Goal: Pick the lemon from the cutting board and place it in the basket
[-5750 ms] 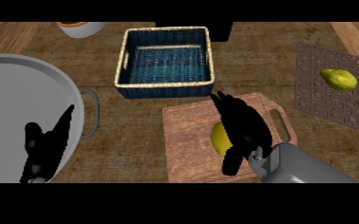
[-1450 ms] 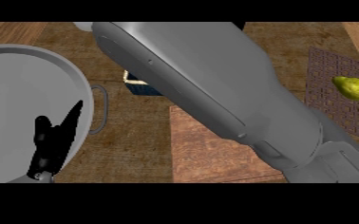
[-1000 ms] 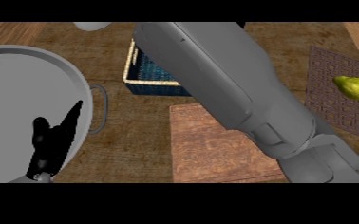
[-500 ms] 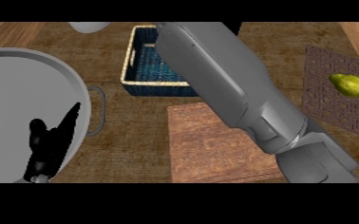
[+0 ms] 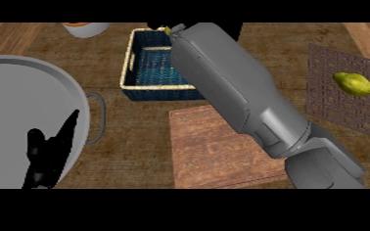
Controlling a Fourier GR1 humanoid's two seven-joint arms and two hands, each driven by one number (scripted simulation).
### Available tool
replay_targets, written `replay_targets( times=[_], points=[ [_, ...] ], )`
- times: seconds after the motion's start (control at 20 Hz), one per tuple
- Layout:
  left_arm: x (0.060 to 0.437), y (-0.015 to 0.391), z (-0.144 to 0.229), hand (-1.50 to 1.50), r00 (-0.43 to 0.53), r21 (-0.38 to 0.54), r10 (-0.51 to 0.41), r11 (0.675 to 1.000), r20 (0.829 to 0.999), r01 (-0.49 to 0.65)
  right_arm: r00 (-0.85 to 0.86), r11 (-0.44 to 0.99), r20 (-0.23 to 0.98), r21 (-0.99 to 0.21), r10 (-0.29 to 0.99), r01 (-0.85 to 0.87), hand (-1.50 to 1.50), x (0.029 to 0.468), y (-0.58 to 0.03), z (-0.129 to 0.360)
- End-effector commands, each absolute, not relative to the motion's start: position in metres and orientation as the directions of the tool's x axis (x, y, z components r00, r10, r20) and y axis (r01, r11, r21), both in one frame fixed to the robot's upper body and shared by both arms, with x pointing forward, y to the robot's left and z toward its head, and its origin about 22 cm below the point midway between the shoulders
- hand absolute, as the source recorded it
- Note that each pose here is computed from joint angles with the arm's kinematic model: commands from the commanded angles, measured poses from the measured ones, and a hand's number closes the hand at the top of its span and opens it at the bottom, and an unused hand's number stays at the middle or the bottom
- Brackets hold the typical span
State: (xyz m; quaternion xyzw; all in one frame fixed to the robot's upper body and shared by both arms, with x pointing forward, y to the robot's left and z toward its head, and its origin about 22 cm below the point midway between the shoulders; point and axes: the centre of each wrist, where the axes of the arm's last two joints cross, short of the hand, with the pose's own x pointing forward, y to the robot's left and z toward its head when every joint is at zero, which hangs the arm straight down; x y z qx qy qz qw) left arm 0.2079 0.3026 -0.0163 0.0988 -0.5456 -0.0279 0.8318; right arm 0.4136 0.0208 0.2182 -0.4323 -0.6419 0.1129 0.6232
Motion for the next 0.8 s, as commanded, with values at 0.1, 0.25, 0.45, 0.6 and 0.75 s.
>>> replay_targets(
  times=[0.1,0.25,0.45,0.6,0.75],
  points=[
    [0.198,0.298,-0.044,0.0,0.528,0.137,-0.091,0.989,0.844,-0.048,0.144,0.623,0.733,-0.65,0.664,0.435,-1.5,0.41,0.019,0.232],
    [0.191,0.288,-0.049,0.0,0.538,0.149,-0.098,0.987,0.837,-0.053,0.135,0.639,0.768,-0.605,0.626,0.476,-1.5,0.41,0.011,0.23],
    [0.19,0.289,-0.047,0.0,0.538,0.155,-0.089,0.985,0.838,-0.078,0.117,0.684,0.837,-0.509,0.534,0.522,-1.5,0.409,-0.006,0.246],
    [0.201,0.288,-0.045,0.0,0.534,0.152,-0.085,0.985,0.841,-0.084,0.136,0.66,0.84,-0.503,0.525,0.558,-1.5,0.411,-0.021,0.244],
    [0.167,0.312,-0.047,0.0,0.548,0.154,-0.072,0.982,0.833,-0.105,0.176,0.64,0.839,-0.512,0.514,0.572,-1.5,0.411,-0.051,0.261]
  ],
)
